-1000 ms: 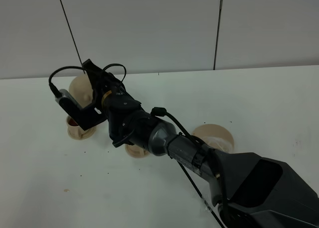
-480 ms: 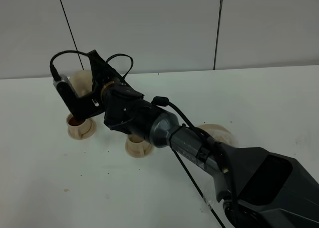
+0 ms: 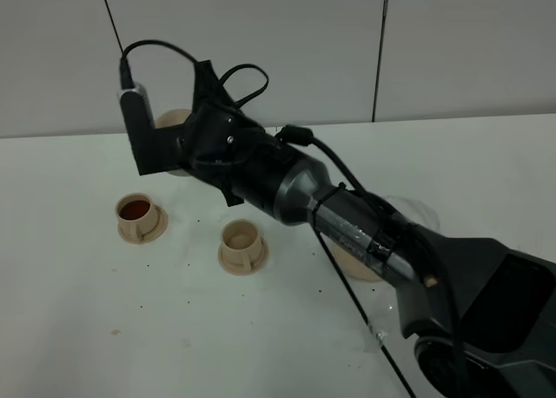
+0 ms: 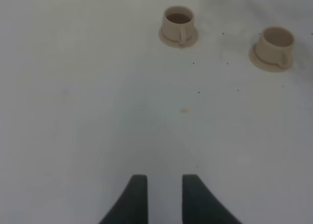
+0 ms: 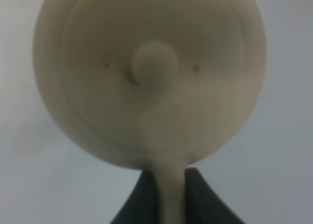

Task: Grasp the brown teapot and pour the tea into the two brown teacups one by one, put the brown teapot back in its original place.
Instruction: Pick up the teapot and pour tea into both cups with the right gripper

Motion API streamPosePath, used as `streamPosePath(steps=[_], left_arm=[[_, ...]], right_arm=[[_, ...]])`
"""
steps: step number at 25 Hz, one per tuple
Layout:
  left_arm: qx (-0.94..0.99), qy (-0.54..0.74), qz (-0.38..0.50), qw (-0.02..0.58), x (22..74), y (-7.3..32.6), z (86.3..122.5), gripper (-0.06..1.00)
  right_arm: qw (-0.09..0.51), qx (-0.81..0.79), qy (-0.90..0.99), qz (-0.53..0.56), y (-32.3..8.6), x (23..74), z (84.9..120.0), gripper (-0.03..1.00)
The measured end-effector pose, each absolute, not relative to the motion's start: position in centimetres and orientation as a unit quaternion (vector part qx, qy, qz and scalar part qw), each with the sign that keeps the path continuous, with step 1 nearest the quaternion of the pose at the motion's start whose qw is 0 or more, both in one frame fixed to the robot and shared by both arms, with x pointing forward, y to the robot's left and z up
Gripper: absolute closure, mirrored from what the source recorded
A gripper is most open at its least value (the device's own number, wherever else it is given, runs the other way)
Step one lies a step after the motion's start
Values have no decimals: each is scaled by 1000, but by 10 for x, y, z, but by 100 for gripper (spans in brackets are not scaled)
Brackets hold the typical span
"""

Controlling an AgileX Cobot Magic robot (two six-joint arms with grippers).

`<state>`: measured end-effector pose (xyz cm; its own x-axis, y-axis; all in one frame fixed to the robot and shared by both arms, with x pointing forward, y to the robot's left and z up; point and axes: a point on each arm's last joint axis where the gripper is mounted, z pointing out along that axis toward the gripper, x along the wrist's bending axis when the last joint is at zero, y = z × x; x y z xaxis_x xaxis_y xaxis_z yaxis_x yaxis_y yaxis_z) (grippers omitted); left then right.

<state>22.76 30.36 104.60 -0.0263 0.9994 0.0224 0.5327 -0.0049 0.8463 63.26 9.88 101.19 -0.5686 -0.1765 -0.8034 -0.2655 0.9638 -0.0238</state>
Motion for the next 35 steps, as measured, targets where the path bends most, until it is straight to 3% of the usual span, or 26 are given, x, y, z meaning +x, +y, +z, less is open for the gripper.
streamPosePath(steps=[14, 35], left_arm=[[615, 623, 353, 330, 228, 304, 1046, 70], [615, 623, 353, 330, 228, 304, 1046, 70]], right_arm=[[330, -9, 943, -30, 44, 644, 1014, 87], [268, 85, 959, 39, 17, 647, 1032, 87]])
